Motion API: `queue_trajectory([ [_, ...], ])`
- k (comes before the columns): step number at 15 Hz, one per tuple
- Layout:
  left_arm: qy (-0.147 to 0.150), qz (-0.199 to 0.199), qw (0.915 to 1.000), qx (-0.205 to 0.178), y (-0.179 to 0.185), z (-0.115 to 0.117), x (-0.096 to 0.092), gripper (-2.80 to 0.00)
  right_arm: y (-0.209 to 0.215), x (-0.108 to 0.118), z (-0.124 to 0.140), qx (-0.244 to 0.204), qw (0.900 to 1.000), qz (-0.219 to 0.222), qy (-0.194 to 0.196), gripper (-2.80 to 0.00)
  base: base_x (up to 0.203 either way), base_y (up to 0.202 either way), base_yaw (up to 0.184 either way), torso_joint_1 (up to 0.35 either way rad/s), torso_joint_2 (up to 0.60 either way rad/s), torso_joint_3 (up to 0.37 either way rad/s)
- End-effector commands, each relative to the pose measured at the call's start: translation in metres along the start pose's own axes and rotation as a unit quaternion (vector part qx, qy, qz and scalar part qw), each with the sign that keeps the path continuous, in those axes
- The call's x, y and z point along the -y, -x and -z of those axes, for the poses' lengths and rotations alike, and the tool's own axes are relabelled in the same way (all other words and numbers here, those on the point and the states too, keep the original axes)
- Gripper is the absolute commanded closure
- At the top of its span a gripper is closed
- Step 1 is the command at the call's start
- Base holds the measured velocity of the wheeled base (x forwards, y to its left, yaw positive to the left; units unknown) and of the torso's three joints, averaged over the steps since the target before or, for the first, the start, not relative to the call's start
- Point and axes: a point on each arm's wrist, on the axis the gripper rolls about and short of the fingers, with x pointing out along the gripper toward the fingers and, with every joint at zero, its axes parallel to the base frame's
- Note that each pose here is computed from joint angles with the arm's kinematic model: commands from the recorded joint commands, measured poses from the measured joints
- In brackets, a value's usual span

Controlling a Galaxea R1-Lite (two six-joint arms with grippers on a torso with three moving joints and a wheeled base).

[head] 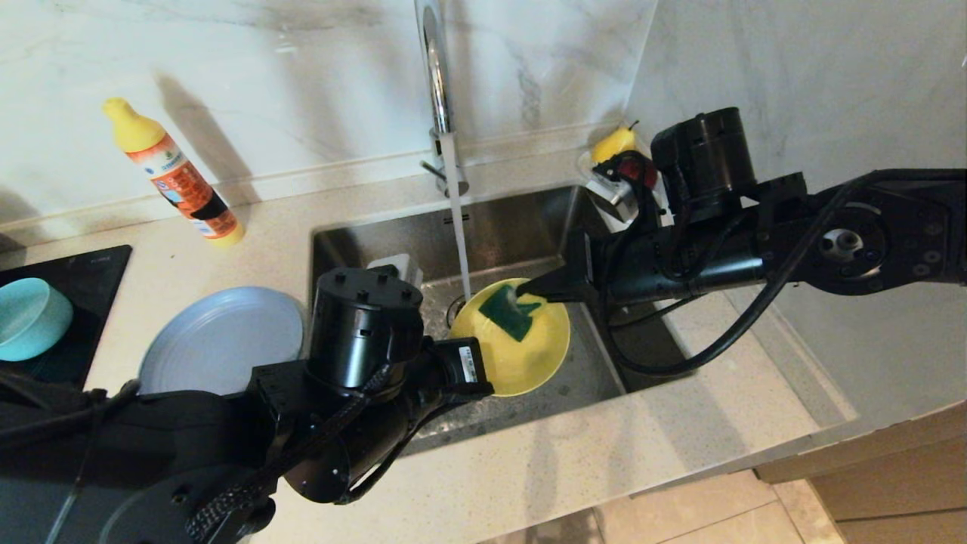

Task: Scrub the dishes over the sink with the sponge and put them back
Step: Wipe the bowl

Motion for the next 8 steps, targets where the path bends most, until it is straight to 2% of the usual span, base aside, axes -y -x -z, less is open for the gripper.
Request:
queue_trajectory([
  [1,0.005,0.001,0.9999,0.009,0.005,-0.005,-0.001,0.00,0.010,0.002,-0.004,0.009,1.000,0.005,-0.004,0.00,0.000,0.000,0.000,0.000,0.00,0.000],
  [5,0.000,-0.001,0.9998,0.021,0.007,-0.012,-0.003,0.00,0.016,-0.001,-0.003,0.004,1.000,0.011,-0.010,0.00,0.000,0.000,0.000,0.000,0.00,0.000],
  [8,0.003,-0.001,0.9994,0.034,0.006,-0.020,-0.002,0.00,0.015,-0.006,0.007,-0.018,1.000,0.011,-0.013,0.00,0.000,0.000,0.000,0.000,0.00,0.000],
])
